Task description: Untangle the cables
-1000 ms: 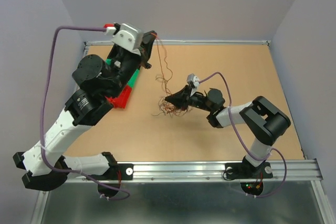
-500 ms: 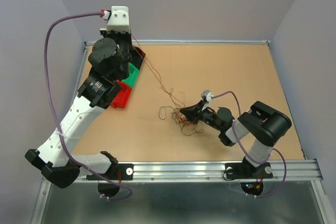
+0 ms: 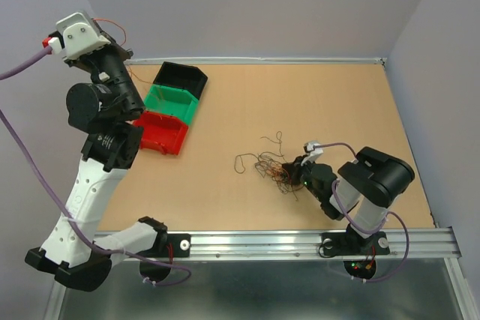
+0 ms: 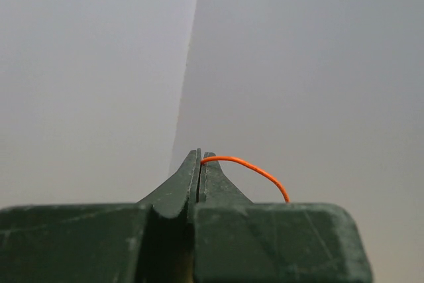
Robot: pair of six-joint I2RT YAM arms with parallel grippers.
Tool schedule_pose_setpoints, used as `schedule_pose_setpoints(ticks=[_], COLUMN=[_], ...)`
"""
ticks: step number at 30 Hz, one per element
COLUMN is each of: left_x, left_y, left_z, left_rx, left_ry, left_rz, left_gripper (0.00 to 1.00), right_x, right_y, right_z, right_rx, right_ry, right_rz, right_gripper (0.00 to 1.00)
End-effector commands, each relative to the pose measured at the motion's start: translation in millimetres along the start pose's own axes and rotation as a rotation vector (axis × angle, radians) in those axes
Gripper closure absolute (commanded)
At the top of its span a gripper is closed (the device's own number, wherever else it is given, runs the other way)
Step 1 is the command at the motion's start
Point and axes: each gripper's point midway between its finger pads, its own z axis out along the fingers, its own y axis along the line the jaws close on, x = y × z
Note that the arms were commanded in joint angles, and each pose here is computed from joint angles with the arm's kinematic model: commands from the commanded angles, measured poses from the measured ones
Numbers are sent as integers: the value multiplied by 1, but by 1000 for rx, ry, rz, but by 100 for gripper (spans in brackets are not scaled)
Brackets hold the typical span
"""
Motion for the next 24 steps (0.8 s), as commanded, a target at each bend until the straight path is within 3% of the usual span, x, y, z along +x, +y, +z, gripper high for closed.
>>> schedule_pose_setpoints(ticks=[1,5,8,11,14,20,24], left_x=[2,-7,16,40,47,27,7], left_y=[21,30,8,6,14,19,7], left_z=[15,20,23,24,23,33,31], left_rx=[-106,-73,31,36,21,-5,79], left_ry=[-30,-67,0,40,12,-19,-44], left_rz=[43,43,108,153,175,182,156], left_gripper=[100,100,100,100,100,100,100], right_x=[-96,-103,-104,-104,-103,-103,-104], right_y=[-20,-40,-35,-30,-33,-46,-43], right_z=[-25,-42,-43,-42,-44,-47,-46], right_rx=[130,231,204,174,191,261,248], right_ry=[-430,-485,-481,-472,-474,-482,-479], right_rz=[165,206,200,194,188,185,191], right_gripper=[98,92,90,88,87,83,78])
